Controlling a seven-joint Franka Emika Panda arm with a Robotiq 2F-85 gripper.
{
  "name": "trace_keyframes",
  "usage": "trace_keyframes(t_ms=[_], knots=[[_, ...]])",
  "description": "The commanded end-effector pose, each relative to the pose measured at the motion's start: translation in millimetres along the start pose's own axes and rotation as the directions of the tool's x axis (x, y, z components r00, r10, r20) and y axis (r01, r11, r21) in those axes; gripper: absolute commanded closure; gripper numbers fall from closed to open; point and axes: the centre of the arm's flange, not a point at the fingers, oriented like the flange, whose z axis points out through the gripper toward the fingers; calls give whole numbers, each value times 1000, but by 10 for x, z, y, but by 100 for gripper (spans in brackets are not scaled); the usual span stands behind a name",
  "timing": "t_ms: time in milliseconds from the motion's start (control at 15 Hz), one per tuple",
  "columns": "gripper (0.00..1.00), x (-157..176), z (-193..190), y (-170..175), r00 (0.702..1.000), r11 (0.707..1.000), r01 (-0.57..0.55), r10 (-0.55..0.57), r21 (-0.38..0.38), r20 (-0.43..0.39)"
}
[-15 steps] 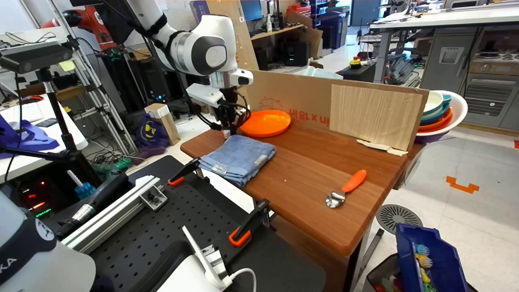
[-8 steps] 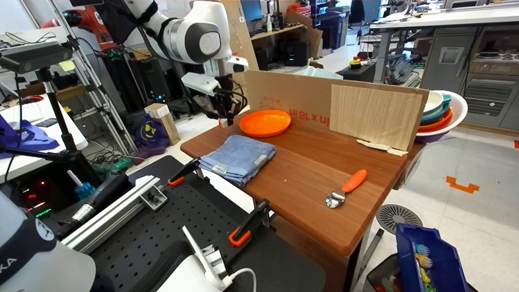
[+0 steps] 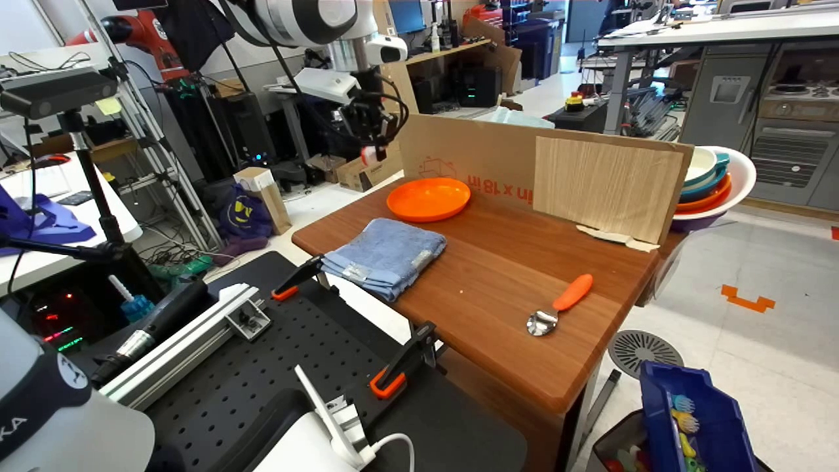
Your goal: Put the white and orange object onto the orange plate
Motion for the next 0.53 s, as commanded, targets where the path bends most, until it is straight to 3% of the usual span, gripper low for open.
trace_keyframes(t_ms=[0, 467], knots=[[89, 190, -125, 192, 1000, 999, -23, 23, -22, 9], [89, 411, -102, 542, 997, 996, -79, 80, -41, 13]])
